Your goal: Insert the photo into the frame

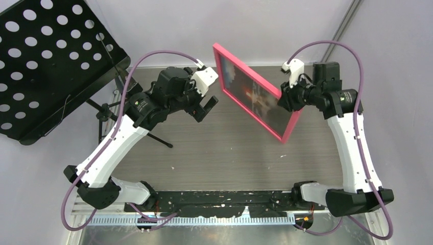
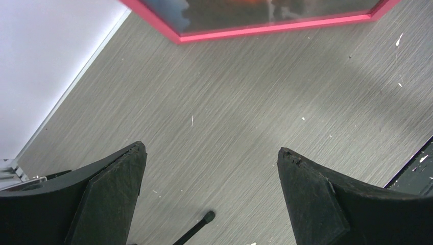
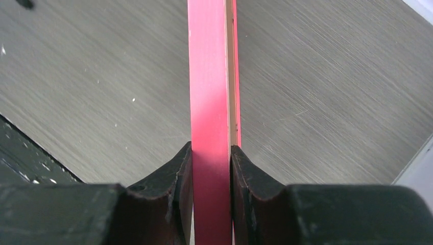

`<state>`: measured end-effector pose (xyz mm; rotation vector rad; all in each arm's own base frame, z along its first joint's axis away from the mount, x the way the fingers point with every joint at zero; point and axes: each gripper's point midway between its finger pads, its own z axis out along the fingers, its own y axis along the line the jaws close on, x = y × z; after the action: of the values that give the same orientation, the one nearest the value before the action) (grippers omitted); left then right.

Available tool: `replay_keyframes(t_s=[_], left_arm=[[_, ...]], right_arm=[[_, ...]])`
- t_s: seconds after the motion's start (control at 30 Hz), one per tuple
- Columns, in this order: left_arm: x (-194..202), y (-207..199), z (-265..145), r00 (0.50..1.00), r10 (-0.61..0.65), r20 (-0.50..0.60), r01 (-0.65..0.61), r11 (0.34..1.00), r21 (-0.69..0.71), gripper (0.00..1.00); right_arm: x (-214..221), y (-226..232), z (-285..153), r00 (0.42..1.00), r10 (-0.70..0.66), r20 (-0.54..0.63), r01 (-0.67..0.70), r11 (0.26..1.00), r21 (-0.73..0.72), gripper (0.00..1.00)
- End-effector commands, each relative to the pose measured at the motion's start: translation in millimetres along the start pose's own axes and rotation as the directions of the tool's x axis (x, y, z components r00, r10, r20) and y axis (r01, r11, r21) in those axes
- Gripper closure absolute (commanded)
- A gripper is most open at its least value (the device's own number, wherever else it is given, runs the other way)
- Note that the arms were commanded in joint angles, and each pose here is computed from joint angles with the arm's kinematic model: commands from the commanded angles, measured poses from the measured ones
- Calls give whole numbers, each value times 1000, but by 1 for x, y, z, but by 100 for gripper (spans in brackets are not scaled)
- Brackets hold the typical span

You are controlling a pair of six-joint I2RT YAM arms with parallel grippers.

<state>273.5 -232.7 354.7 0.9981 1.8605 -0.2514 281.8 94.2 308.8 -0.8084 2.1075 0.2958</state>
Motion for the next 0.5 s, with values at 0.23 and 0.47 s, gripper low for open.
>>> replay_keyframes(t_s=[0.23, 0.47], left_arm=[[4, -6, 17, 1000, -20, 14, 20, 1000, 19, 0], [7, -10, 22, 1000, -28, 4, 28, 999, 40, 0]], right_arm=[[11, -31, 6, 935, 353, 21, -351, 934, -72, 95], [18, -72, 1, 903, 429, 16, -429, 903, -13, 95]])
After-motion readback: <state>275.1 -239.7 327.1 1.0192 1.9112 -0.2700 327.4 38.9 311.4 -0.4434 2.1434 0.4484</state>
